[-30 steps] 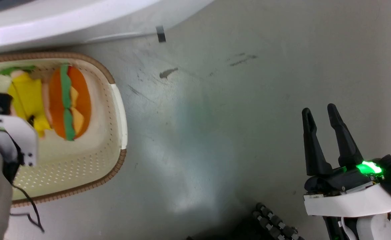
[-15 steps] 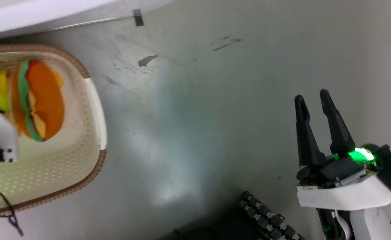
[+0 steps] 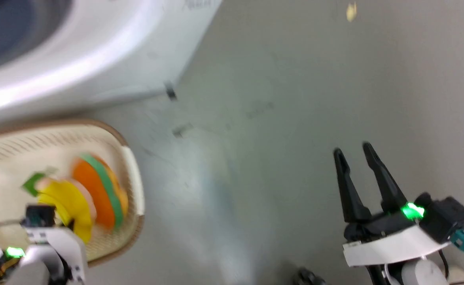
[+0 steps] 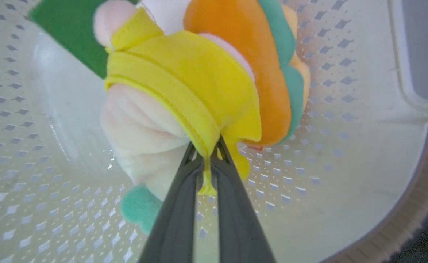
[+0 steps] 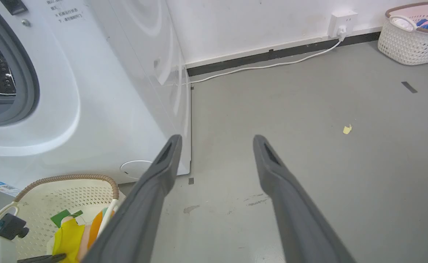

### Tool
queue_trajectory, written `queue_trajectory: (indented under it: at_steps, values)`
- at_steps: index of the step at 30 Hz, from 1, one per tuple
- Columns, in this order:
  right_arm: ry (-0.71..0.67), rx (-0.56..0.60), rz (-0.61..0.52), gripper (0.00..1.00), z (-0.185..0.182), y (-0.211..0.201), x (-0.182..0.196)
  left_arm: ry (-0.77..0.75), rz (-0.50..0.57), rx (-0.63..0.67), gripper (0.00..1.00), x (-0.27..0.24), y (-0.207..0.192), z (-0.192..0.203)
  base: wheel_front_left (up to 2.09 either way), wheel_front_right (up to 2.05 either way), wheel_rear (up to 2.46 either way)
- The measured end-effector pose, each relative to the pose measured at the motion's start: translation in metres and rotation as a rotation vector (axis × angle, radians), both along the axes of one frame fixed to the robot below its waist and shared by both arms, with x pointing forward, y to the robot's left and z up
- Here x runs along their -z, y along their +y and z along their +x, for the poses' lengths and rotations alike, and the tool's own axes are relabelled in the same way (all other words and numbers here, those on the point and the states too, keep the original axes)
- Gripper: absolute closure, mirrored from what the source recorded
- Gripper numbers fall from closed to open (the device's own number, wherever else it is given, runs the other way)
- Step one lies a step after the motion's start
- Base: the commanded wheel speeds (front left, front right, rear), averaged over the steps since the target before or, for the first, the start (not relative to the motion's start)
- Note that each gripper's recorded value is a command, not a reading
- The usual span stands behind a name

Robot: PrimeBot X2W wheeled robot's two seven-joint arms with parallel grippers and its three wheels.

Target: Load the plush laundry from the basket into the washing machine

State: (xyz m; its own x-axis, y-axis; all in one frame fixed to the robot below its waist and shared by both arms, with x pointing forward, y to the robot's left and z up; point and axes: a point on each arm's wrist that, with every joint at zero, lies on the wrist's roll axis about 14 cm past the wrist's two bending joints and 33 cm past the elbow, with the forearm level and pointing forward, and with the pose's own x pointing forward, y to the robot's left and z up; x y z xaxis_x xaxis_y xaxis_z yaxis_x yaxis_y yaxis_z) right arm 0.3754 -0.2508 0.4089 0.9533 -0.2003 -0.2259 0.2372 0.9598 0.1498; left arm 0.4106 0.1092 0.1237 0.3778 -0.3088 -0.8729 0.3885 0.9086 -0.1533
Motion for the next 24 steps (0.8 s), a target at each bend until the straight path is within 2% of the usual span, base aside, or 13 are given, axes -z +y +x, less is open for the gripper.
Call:
queue_trajectory:
  at_steps: [5,13,24]
  values:
    - [-0.072,-0.021,-0.015,0.0,-0.012,0.006,-0.027,-0.119,-0.011,-0.047,1.0,-0.054,0.014,-0.005,0.0,0.0,0.0]
    - [-0.148,-0.08,-0.023,0.0,-0.014,0.02,-0.048,-0.309,-0.101,-0.16,1.0,-0.128,0.013,-0.004,0.0,0.0,0.0]
    - [-0.255,-0.236,-0.021,0.0,0.002,0.067,-0.076,-0.739,-0.233,-0.401,1.0,-0.261,0.043,0.012,0.0,0.0,0.0]
